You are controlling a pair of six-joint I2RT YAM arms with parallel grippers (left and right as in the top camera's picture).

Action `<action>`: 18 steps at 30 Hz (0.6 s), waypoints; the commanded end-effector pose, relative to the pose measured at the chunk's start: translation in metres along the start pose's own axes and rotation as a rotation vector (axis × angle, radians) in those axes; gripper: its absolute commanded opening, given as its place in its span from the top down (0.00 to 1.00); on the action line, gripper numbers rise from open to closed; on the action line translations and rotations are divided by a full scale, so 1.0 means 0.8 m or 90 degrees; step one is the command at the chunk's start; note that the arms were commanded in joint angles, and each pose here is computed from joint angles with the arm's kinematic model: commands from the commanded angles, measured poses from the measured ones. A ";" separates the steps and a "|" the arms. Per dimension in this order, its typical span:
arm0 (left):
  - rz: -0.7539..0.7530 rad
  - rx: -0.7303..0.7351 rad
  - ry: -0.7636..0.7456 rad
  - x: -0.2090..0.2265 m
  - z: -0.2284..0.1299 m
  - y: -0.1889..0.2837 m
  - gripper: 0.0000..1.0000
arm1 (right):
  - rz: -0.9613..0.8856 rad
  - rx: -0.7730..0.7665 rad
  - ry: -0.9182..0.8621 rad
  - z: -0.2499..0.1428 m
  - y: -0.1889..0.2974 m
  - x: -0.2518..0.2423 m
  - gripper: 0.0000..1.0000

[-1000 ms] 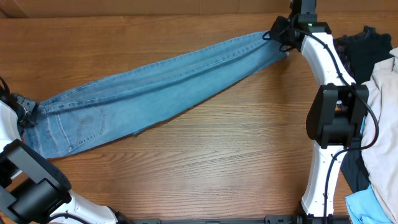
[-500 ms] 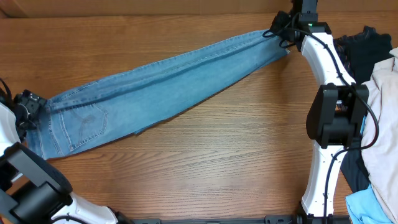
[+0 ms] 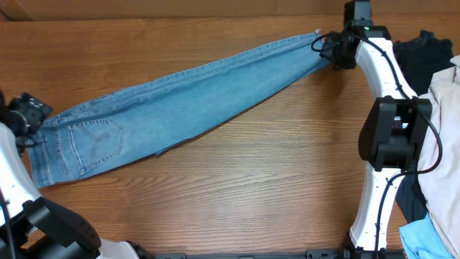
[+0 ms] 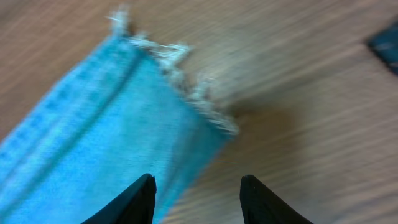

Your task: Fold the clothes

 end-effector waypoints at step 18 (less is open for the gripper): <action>0.098 0.154 -0.094 0.014 -0.108 -0.099 0.13 | 0.097 0.023 0.008 -0.010 -0.080 0.011 0.42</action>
Point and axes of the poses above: each gripper's point midway between its finger pads, its own y axis back along the fingers, its own x axis along the line the jaws close on, z = x × y, the point moved 4 cm from there along y, back along the fingers, and after that the axes turned 3 degrees about y, right-handed, at the moved point
